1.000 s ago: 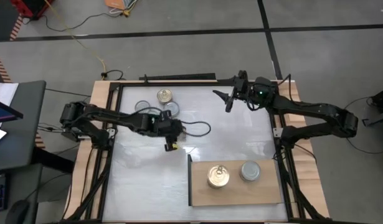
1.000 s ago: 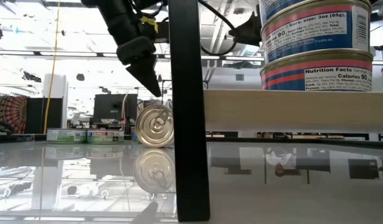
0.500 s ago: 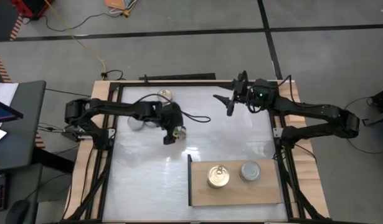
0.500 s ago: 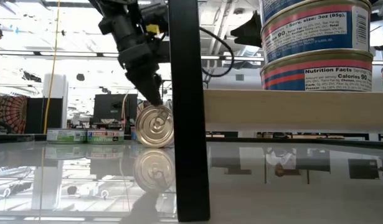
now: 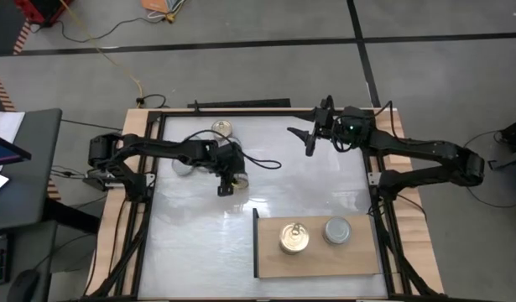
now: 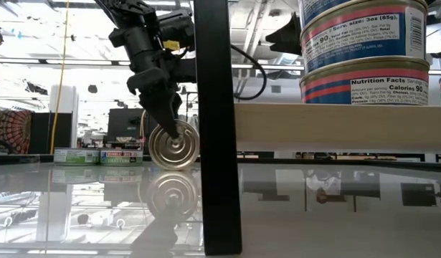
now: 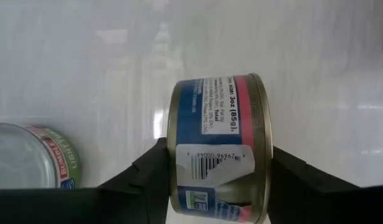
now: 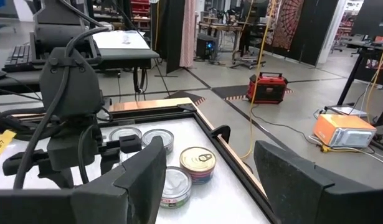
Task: Stack canned seafood by type on shelf
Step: Stack the blue pink tuna can on top of the blue pink tuna can on the shelf
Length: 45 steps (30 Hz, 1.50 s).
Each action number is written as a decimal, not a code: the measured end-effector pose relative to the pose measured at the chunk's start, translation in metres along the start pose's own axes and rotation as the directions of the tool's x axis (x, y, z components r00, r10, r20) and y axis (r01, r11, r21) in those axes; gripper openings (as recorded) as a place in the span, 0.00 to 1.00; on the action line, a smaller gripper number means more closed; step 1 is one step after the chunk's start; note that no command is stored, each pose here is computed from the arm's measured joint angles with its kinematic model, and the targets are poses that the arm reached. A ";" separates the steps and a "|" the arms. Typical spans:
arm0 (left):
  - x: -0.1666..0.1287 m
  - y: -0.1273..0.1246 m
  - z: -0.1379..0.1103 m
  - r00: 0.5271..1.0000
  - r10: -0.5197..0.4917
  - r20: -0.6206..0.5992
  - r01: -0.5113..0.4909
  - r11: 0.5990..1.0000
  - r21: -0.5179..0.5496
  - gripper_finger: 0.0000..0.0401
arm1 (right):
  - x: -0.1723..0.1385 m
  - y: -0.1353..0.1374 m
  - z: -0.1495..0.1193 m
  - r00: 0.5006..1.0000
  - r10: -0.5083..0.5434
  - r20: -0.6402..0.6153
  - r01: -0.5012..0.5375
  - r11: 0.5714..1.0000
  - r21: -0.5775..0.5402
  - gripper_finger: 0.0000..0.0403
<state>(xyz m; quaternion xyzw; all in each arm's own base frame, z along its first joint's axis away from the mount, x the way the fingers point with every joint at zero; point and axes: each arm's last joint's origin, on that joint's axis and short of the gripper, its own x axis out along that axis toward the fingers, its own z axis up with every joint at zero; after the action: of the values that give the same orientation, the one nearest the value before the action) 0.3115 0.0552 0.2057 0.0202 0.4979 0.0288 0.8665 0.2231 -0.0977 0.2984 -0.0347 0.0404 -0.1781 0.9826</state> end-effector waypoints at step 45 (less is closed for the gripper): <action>-0.080 -0.102 0.157 0.622 -0.592 0.513 0.698 0.716 -0.019 0.46 | -0.049 -0.020 -0.003 0.980 -0.105 -0.171 0.101 0.994 -0.035 0.67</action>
<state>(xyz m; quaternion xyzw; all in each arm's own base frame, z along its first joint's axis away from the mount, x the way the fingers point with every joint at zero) 0.4103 -0.0534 0.3469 -0.2487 0.2388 -0.2375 0.9081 0.1697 -0.0995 0.3000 -0.0339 0.1257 -0.2307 0.9643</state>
